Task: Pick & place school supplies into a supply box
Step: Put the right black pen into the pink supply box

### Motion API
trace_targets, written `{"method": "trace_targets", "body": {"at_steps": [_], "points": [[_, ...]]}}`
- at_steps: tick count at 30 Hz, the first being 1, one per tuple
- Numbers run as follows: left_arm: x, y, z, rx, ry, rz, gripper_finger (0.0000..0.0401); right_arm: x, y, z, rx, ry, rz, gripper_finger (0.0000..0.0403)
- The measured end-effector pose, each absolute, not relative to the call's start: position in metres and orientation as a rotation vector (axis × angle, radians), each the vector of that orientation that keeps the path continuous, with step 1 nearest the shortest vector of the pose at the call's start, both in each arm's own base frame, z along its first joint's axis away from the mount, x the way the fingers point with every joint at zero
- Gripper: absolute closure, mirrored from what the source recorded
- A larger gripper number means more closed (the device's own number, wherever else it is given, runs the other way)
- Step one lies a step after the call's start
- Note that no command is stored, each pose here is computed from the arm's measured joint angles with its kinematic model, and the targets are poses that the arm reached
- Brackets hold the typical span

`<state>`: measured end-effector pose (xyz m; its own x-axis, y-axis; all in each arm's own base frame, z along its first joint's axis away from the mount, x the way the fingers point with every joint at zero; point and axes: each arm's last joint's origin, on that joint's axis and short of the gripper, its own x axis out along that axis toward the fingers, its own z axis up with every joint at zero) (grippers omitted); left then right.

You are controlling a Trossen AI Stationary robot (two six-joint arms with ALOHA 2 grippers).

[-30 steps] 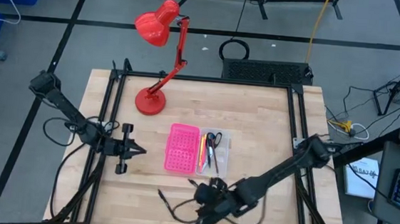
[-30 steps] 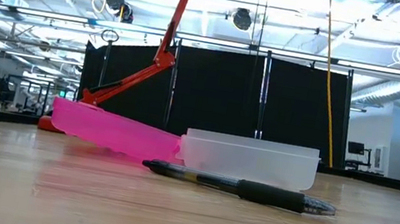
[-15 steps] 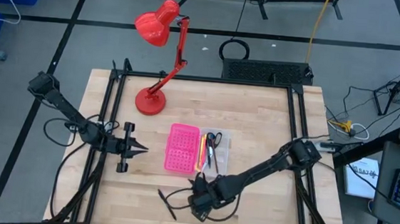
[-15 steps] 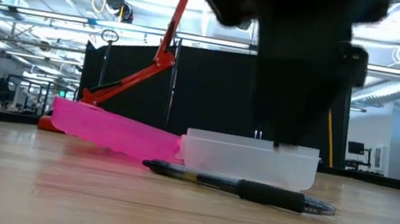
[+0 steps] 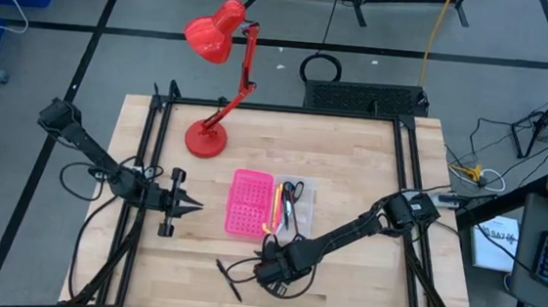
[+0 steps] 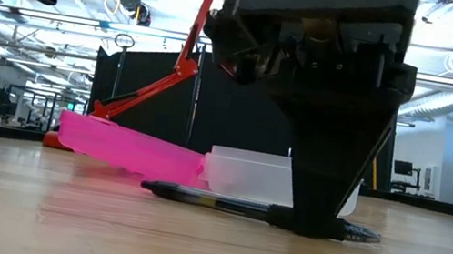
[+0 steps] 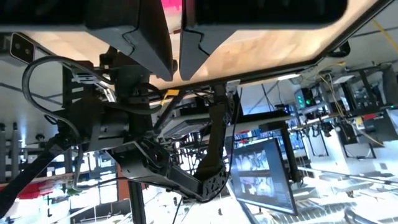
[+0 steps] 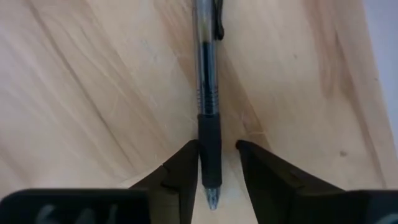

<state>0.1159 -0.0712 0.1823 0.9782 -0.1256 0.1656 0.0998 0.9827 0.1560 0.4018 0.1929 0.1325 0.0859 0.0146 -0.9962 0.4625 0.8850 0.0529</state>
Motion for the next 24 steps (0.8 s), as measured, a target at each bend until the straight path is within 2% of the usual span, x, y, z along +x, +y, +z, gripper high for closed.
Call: {"method": "trace_targets", "body": {"at_steps": [6, 11, 14, 17, 24], "points": [[0.116, -0.071, 0.182, 0.144, -0.175, -0.114, 0.0364, 0.395, 0.188, 0.115, 0.306, 1.480, -0.324, 0.0314], [0.116, -0.071, 0.182, 0.116, -0.169, -0.117, 0.0364, 0.385, 0.184, 0.099, 0.321, 1.545, -0.308, 0.0377], [0.116, -0.071, 0.182, 0.098, -0.167, -0.119, 0.0364, 0.384, 0.184, 0.098, 0.312, 1.568, -0.267, 0.0379], [0.116, -0.071, 0.182, 0.096, -0.167, -0.119, 0.0364, 0.382, 0.186, 0.106, 0.318, 1.554, -0.258, 0.0379], [0.116, -0.071, 0.180, 0.106, -0.152, -0.120, 0.0364, 0.370, 0.196, 0.156, 0.357, 1.444, -0.218, 0.0379]]}}
